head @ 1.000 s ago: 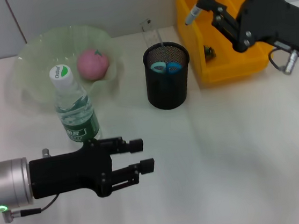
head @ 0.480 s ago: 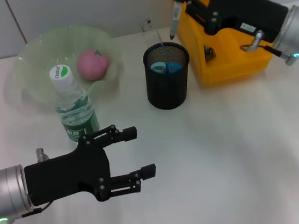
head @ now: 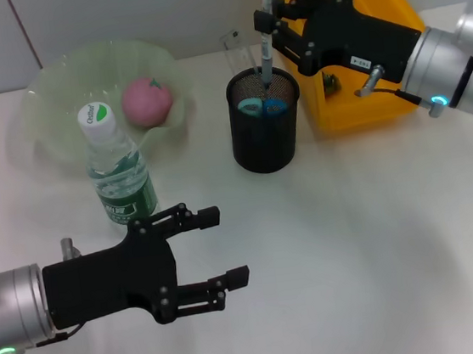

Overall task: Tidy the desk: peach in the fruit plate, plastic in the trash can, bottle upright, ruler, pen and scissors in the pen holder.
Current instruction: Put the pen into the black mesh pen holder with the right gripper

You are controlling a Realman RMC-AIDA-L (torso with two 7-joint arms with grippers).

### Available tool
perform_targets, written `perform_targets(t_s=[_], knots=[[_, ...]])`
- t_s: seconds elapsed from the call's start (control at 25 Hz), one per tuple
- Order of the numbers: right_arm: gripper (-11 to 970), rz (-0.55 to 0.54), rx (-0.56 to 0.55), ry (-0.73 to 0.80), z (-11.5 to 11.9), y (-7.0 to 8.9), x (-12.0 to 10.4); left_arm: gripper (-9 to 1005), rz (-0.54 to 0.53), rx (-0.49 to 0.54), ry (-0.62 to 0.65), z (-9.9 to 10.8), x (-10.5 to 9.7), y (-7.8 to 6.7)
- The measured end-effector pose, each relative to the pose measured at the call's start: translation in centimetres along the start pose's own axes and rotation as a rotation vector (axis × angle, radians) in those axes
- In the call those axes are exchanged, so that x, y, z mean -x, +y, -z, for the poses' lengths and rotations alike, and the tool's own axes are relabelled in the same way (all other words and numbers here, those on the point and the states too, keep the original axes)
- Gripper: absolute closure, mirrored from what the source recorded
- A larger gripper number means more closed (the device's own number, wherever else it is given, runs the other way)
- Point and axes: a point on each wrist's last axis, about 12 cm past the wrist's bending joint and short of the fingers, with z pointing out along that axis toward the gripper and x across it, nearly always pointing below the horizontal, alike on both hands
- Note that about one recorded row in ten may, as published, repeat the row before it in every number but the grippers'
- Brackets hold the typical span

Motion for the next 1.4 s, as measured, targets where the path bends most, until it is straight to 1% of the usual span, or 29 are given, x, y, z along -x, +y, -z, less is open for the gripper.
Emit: perform_targets(t_s=[0.36, 0.88, 1.28, 1.4], knots=[[660, -0.019, -0.001, 0.058, -0.9, 0.4, -0.8, 162, 0.012, -0.007, 0.002, -0.2, -0.2, -0.1], [619, -0.042, -0.011, 0.072, -0.8, 0.6, -1.3, 163, 0.014, -0.001, 0.002, 0.0, -0.1, 0.1], [588, -0.068, -0.030, 0.089, -0.8, 0.4, -1.5, 163, 0.015, 0.002, 0.002, 0.1, -0.1, 0.1], [474, -0.126, -0.024, 0.080, -0.6, 0.3, -1.3, 163, 0.017, 0.002, 0.003, 0.1, -0.1, 0.2]])
